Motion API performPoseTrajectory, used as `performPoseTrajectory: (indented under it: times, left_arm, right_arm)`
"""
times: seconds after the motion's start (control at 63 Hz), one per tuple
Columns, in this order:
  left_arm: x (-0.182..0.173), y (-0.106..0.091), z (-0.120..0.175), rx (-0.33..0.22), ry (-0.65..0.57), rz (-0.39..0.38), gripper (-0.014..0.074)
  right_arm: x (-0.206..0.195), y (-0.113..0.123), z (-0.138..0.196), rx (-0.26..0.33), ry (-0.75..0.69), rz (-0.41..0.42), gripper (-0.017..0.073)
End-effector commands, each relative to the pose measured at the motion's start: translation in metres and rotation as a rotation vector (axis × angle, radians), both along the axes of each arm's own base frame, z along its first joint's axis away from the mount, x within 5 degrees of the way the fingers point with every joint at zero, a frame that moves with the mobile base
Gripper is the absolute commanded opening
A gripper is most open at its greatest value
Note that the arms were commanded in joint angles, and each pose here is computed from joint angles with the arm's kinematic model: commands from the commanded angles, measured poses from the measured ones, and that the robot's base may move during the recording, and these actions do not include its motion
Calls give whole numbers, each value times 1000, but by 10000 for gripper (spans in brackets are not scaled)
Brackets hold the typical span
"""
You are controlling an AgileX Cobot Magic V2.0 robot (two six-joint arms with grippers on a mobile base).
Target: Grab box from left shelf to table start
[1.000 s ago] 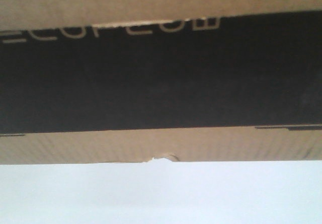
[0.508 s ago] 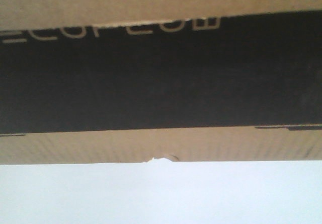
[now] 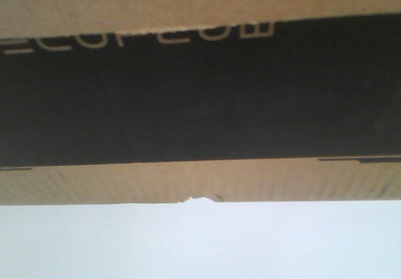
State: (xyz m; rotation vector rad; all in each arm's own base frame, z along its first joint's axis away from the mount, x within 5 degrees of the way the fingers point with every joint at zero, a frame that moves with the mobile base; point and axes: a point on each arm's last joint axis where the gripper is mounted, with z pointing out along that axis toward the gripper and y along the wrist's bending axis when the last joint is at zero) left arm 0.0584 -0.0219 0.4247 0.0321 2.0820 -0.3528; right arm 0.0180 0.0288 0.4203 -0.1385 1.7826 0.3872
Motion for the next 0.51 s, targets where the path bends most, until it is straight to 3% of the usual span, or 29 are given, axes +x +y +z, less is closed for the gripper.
performPoseTrajectory:
  times: [0.0, 0.492]
  left_arm:
    - [-12, -22, 25, -224, -115, -210, -12]
    - [-12, -22, 24, -224, -111, -211, -12]
  right_arm:
    - [0, 6, 22, 157, -122, 59, 56]
    - [0, 6, 22, 156, -121, 59, 56]
